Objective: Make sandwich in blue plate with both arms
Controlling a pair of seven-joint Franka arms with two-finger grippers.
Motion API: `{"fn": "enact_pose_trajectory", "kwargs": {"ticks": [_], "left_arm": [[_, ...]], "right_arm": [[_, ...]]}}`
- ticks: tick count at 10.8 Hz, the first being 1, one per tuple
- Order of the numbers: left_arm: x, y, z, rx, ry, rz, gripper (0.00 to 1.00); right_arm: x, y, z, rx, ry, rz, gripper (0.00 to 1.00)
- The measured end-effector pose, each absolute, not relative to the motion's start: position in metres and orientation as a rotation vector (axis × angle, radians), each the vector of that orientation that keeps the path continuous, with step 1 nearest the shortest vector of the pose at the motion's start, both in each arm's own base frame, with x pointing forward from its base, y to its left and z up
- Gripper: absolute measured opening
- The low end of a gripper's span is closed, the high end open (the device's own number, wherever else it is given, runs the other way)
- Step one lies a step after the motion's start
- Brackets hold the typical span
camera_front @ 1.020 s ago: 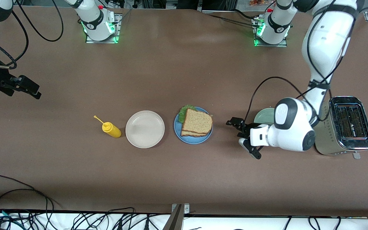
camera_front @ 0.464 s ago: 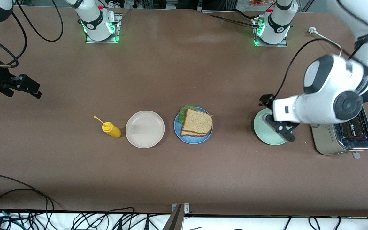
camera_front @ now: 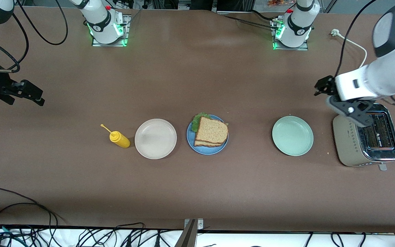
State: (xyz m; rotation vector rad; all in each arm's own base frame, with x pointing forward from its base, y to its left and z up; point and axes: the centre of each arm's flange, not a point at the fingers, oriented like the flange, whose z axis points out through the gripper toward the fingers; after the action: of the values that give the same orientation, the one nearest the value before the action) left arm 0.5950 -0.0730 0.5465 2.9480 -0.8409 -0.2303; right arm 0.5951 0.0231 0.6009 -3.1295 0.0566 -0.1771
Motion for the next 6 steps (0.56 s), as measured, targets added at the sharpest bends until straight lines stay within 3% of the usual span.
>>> {"fn": "enact_pose_trajectory", "kwargs": {"ticks": [3,6], "left_arm": [[0.581,-0.056,0.581,3.057,-0.786,-0.113,1.00],[0.557,-0.056,0.606,3.146,-0.468,-0.040,1.00]], "right_arm": [[0.595,0.023,0.601,-3.129,0.057,-0.177,1.00],[0.595,0.023,0.601,-3.130,0.057,-0.176,1.00]]}}
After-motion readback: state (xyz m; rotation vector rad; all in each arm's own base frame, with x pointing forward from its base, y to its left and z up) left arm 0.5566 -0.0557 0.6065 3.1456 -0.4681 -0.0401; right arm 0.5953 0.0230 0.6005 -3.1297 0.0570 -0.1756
